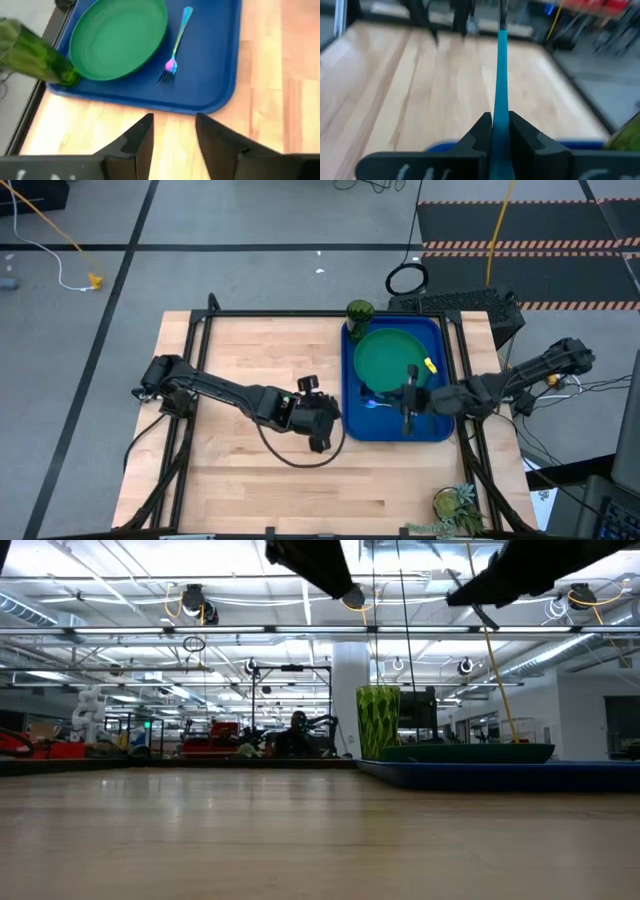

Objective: Pick and place plate/cup/fork/spoon on tray
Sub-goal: Put the blue spoon on the blue tray to the left of the blue fork

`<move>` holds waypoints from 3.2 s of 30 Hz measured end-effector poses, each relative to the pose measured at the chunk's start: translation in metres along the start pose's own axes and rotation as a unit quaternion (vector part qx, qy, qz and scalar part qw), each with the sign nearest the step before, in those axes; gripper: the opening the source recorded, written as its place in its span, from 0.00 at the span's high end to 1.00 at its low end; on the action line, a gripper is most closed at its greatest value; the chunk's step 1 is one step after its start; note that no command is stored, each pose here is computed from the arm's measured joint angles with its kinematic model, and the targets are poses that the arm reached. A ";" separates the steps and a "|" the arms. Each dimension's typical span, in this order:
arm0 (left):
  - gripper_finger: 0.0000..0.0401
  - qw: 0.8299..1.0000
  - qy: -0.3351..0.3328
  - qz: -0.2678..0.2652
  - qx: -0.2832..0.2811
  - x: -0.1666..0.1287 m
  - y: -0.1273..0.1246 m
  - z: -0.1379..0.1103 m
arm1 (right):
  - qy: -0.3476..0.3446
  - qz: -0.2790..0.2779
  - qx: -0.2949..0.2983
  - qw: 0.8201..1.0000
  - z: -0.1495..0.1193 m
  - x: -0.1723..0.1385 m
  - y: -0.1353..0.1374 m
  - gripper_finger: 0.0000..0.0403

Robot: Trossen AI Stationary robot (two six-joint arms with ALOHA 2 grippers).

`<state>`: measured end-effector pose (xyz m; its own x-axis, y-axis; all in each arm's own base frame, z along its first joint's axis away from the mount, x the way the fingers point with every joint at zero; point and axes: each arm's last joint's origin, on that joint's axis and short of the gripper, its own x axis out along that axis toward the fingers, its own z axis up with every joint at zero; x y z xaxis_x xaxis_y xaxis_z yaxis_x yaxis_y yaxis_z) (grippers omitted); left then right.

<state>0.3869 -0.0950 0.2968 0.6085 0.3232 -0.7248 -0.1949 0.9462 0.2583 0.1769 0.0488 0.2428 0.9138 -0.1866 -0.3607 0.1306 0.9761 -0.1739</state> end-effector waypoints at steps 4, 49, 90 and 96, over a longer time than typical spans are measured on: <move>0.67 1.000 0.020 0.018 -0.005 0.002 0.002 -0.005 | 0.083 0.031 0.004 0.996 0.009 0.008 -0.009 0.93; 0.72 0.996 0.064 0.058 0.003 -0.007 -0.005 -0.020 | 0.514 0.101 0.033 0.851 -0.065 0.052 -0.004 0.92; 0.72 0.997 0.056 0.055 0.000 -0.006 -0.006 -0.018 | 0.525 0.118 0.025 0.843 -0.078 0.060 0.000 0.92; 0.72 0.997 0.054 0.055 -0.002 -0.006 -0.006 -0.018 | 0.525 0.116 0.029 0.843 -0.078 0.060 0.000 0.89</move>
<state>0.3708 -0.1023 0.2884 0.4968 0.4243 -0.7571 -0.2585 0.9051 0.3376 0.2016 0.0287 0.1502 0.0771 0.0424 -0.9961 0.0414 0.9981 0.0457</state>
